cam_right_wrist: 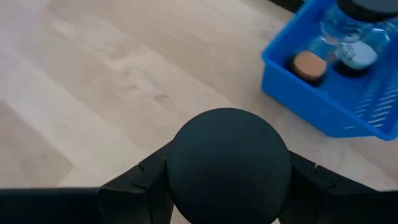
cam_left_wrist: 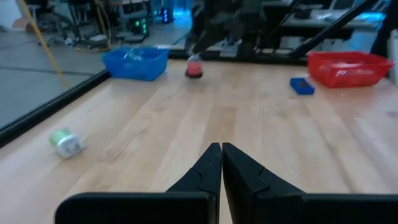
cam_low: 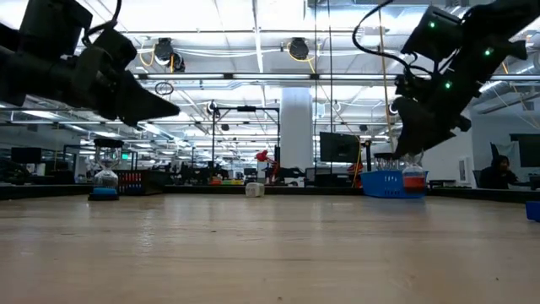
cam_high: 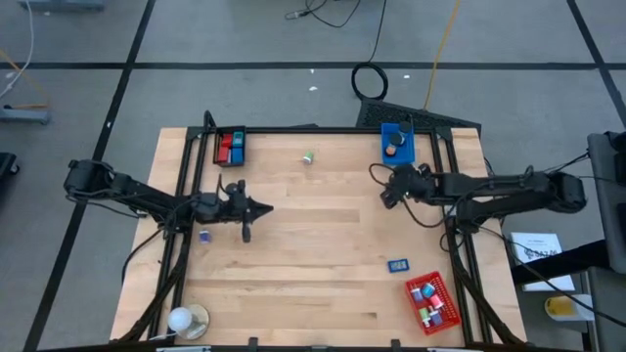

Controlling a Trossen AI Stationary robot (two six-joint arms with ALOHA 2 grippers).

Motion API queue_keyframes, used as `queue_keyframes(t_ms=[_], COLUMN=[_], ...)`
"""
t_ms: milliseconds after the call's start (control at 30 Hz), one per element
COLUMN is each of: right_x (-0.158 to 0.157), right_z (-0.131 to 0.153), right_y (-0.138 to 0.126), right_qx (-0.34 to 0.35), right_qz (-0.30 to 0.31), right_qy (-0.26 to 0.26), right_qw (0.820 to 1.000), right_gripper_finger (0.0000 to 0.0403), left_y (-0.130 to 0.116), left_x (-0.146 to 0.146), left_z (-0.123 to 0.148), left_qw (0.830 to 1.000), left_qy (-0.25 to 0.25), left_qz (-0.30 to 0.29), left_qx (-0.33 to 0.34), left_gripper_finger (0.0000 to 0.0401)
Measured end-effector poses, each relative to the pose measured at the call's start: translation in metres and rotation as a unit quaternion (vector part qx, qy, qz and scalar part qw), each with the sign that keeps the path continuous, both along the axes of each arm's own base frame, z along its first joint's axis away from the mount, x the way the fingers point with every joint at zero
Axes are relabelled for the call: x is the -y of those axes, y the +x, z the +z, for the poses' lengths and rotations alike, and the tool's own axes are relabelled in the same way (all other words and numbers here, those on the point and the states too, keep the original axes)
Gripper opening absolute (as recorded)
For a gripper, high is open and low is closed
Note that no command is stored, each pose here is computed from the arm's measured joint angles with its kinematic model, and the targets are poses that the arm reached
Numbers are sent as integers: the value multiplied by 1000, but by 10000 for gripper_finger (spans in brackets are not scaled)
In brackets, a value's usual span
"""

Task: Pick & Place Office items
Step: Put the red sand timer into the blue basket

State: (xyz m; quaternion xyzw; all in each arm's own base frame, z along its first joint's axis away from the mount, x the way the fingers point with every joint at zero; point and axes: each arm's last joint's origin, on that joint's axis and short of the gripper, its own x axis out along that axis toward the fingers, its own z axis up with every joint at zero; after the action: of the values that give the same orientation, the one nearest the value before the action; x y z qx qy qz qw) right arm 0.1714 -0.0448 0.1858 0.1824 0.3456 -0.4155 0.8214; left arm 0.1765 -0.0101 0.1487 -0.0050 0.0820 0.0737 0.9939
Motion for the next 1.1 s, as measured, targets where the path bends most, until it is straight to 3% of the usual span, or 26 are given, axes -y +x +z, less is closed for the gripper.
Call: queue_keyframes(t_ms=[200,400,600,867,1100], right_x=[11,17,19,27,36], right_z=[-9,-13,-10,46,78], right_y=[-9,-13,-15,-21,-23], right_qx=[13,9,12,11,-90], right_qz=[-24,-30,-29,-41,-62], right_qy=[-8,19,20,4,71], right_qw=[1000,999,999,999,991], right_gripper_finger=[198,208,247,312,302], left_y=[2,2,2,2,2], left_x=[2,2,2,2,2], left_z=[4,4,4,2,3], left_qw=[999,1000,1000,1000,1000], left_qy=[-37,-12,-12,-9,-9], left_qz=[-15,-20,-20,-20,-17], left_qx=[14,12,10,1,4], left_gripper_finger=[21,21,21,21,21])
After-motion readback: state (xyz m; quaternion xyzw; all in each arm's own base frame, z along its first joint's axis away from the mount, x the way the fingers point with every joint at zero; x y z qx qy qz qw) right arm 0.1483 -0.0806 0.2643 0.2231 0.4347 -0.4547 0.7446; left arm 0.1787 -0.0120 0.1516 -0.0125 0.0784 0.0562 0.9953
